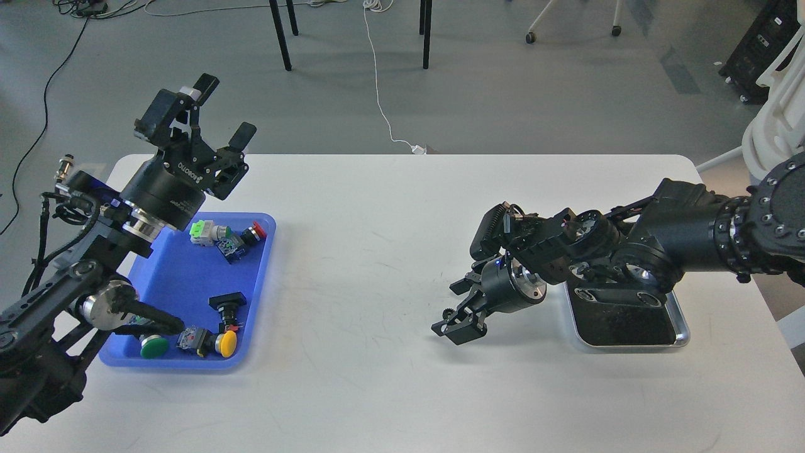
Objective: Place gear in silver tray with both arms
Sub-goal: 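Reach the right gripper to the black gear and grasp it, then carry the gear into the silver tray and open the right gripper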
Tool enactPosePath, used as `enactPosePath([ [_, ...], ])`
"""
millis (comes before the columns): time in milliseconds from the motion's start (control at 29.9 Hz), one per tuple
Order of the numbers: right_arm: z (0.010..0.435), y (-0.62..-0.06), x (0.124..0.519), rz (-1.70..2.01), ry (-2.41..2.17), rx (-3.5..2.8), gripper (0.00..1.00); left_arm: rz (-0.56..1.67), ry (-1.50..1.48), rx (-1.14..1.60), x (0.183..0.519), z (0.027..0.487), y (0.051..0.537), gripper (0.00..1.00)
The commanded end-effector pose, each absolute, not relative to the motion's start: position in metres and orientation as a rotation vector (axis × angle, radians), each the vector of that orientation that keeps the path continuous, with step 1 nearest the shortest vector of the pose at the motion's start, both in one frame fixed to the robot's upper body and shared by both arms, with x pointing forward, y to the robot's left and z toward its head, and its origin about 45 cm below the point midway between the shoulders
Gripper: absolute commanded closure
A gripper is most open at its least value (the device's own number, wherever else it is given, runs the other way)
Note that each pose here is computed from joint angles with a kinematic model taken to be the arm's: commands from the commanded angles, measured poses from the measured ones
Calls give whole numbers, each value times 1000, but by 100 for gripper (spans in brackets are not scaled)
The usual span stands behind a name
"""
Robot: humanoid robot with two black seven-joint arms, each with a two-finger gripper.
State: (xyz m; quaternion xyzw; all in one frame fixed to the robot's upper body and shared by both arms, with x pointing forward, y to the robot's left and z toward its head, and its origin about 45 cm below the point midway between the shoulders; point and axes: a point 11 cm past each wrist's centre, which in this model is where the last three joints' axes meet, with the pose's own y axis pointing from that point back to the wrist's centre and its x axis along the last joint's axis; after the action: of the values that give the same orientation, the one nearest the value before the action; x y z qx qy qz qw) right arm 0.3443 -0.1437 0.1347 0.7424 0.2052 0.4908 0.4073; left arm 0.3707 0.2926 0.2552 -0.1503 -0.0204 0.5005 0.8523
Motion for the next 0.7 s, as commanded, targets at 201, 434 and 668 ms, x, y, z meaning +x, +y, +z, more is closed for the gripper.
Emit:
enactPosePath([
  [201, 129, -147, 341, 1260, 508, 1876, 40, 1052, -42, -317, 371, 255, 293, 2],
  [434, 129, -149, 345, 1262, 504, 1863, 57, 1052, -42, -317, 371, 255, 293, 2],
  [668, 127, -151, 344, 1258, 515, 1853, 83, 1049, -40, -318, 370, 255, 291, 2],
])
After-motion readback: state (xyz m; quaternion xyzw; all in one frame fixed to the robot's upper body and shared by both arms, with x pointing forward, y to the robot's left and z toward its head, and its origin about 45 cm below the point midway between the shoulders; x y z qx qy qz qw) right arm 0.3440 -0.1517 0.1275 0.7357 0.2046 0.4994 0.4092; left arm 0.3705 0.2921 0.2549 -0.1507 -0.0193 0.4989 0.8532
